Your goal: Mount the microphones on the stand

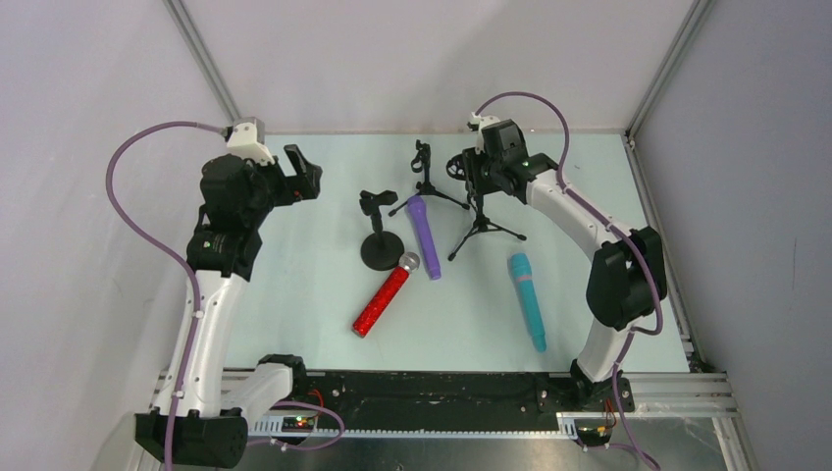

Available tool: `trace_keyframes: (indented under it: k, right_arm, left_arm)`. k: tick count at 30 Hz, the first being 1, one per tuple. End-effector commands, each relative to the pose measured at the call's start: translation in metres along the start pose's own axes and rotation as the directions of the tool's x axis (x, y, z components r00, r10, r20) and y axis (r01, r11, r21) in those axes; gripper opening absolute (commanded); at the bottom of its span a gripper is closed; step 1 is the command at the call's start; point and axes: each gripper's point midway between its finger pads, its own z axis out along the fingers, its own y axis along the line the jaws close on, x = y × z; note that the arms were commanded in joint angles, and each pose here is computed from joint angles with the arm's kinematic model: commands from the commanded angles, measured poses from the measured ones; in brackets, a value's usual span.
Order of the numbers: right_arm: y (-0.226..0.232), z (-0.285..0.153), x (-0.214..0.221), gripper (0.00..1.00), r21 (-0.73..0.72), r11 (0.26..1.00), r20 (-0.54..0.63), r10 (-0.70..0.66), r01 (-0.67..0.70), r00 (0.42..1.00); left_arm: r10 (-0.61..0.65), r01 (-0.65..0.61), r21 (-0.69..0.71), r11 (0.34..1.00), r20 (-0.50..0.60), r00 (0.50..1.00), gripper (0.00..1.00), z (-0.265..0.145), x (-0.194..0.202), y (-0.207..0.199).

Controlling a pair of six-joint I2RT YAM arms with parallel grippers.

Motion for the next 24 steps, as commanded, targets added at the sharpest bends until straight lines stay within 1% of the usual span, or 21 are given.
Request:
trace_keyframes:
  k: [1, 4, 10, 15, 16, 17, 24]
  right_arm:
    - [0.000, -0.028, -0.032, 0.34, -0.003, 1.000, 0.102, 0.004, -0.004, 0.995]
    - [-0.001, -0.033, -0.039, 0.32, -0.001, 1.000, 0.123, 0.005, -0.005, 0.992]
    - [-0.004, -0.045, -0.053, 0.22, 0.017, 1.000, 0.172, 0.017, -0.020, 0.985]
    - [-0.008, -0.063, -0.071, 0.11, 0.032, 0.999, 0.239, 0.031, -0.040, 0.971]
    - [-0.009, -0.066, -0.074, 0.08, 0.034, 0.998, 0.250, 0.036, -0.046, 0.968]
    - [-0.009, -0.072, -0.079, 0.01, 0.034, 0.998, 0.265, 0.039, -0.050, 0.963]
    - [-0.017, -0.100, -0.104, 0.00, 0.039, 0.994, 0.335, 0.079, -0.098, 0.939]
  left_arm:
    - [0.026, -0.027, 0.012, 1.000, 0.025, 0.999, 0.98, 0.002, -0.006, -0.001]
    - [0.026, -0.026, 0.016, 1.000, 0.025, 0.999, 0.98, 0.002, -0.006, -0.001]
    - [0.026, -0.026, 0.015, 1.000, 0.020, 0.999, 0.98, 0.003, -0.005, -0.001]
    - [0.026, -0.026, 0.011, 1.000, 0.019, 0.999, 0.98, 0.003, -0.004, 0.000]
    - [0.025, -0.026, 0.011, 1.000, 0.017, 1.000, 0.98, 0.004, -0.004, 0.000]
    - [0.025, -0.025, 0.013, 1.000, 0.016, 1.000, 0.98, 0.005, -0.004, 0.000]
    - [0.024, -0.024, 0.013, 1.000, 0.012, 1.000, 0.98, 0.006, -0.003, 0.000]
